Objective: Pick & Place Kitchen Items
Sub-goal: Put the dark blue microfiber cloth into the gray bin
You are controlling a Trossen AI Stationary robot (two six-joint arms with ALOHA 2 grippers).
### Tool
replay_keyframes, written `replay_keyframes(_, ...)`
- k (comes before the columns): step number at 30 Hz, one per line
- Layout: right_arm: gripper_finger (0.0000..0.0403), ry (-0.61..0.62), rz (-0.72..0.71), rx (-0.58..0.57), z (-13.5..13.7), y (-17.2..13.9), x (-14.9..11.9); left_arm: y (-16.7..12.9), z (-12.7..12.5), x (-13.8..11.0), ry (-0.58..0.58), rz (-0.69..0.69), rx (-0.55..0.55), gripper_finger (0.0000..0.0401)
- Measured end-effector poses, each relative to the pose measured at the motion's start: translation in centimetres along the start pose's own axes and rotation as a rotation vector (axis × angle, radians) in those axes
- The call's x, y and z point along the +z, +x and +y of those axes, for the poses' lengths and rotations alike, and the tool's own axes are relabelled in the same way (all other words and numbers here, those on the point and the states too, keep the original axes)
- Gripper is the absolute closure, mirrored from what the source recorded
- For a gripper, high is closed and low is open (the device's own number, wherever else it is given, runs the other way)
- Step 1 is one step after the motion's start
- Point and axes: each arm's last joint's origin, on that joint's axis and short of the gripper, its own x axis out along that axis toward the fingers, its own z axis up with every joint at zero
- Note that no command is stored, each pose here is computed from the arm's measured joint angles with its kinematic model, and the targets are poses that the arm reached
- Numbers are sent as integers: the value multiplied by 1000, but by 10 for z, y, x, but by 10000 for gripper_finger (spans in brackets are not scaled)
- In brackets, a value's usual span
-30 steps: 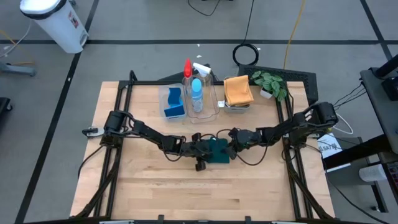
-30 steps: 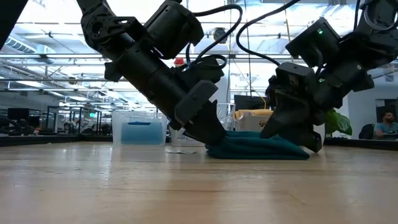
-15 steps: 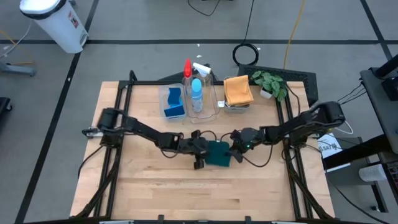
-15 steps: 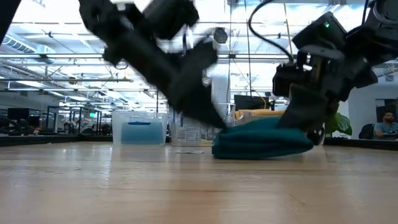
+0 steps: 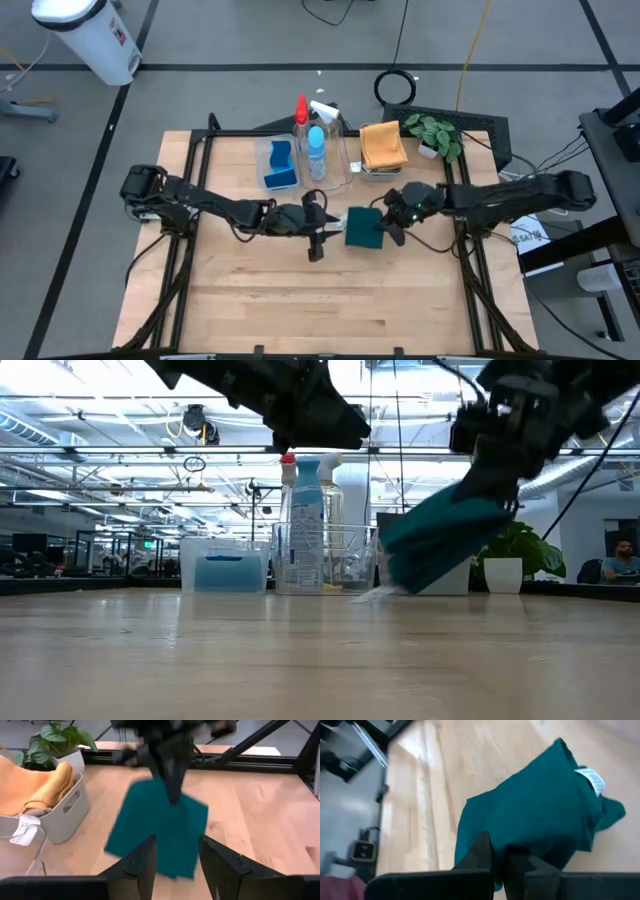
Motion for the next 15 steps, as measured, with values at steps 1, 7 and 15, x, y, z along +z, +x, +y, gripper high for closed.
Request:
replay_keyframes(1, 402, -18, 19, -27, 3, -8, 6, 0, 0, 0, 0, 0, 7, 249)
replay_keyframes(7, 403, -256, 147, -311, 27, -58, 49, 3, 1, -6, 11, 37, 50, 249)
replay_keyframes(15, 403, -925, 332, -739, 47, -93, 97, 2, 1, -5, 2, 33, 50, 249)
